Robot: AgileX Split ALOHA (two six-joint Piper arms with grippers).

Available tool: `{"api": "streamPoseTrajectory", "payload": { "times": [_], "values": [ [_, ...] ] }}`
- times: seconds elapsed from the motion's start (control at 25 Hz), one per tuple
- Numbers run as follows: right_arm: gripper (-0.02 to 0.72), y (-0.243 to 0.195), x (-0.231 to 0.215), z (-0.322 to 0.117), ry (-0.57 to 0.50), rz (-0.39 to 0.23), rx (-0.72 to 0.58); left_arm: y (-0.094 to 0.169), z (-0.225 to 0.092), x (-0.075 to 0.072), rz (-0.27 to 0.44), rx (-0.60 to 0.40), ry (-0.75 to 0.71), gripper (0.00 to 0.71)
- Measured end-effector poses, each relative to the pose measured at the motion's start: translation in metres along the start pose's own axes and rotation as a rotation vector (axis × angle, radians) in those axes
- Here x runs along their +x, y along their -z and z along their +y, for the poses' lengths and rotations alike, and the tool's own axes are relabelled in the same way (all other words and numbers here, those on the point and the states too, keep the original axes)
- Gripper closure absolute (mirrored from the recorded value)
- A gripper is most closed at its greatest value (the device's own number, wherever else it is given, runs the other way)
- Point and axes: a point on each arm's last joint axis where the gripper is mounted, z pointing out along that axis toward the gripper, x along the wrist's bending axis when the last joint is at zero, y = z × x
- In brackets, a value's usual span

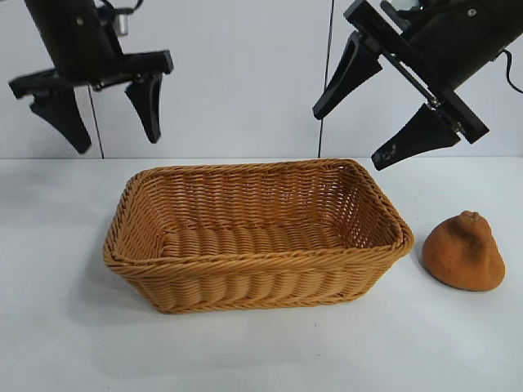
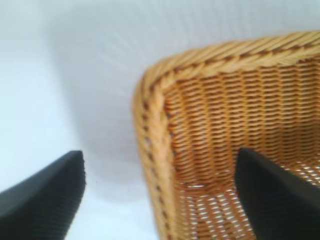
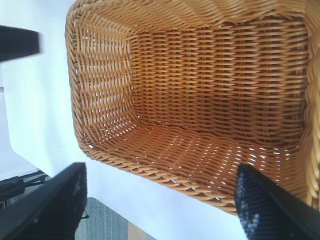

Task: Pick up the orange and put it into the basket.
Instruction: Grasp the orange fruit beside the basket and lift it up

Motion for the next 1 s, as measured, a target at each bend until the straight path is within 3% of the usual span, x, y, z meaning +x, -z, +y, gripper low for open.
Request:
{"api": "streamPoseTrajectory", "payload": {
  "times": [0.08, 0.2, 0.4, 0.6, 0.8, 1.0],
  "values": [
    [0.147, 0.0, 0.0, 0.0, 0.0, 0.0, 0.0, 0.013, 0.006, 0.006, 0.051, -0.053, -0.02, 0.123],
    [0.148, 0.0, 0.0, 0.0, 0.0, 0.0, 0.0, 0.021, 0.009, 0.017, 0.067, -0.071, 0.0, 0.121],
    [0.148, 0.0, 0.0, 0.0, 0.0, 0.0, 0.0, 0.029, 0.013, 0.05, 0.093, -0.085, 0.044, 0.121],
    [0.149, 0.0, 0.0, 0.0, 0.0, 0.0, 0.0, 0.059, 0.003, 0.078, 0.122, -0.129, 0.083, 0.121],
    [0.151, 0.0, 0.0, 0.0, 0.0, 0.0, 0.0, 0.078, -0.039, 0.084, 0.139, -0.081, 0.054, 0.121],
    [0.156, 0.0, 0.0, 0.0, 0.0, 0.0, 0.001, 0.105, -0.108, 0.083, 0.141, -0.052, 0.034, 0.121]
  ]
}}
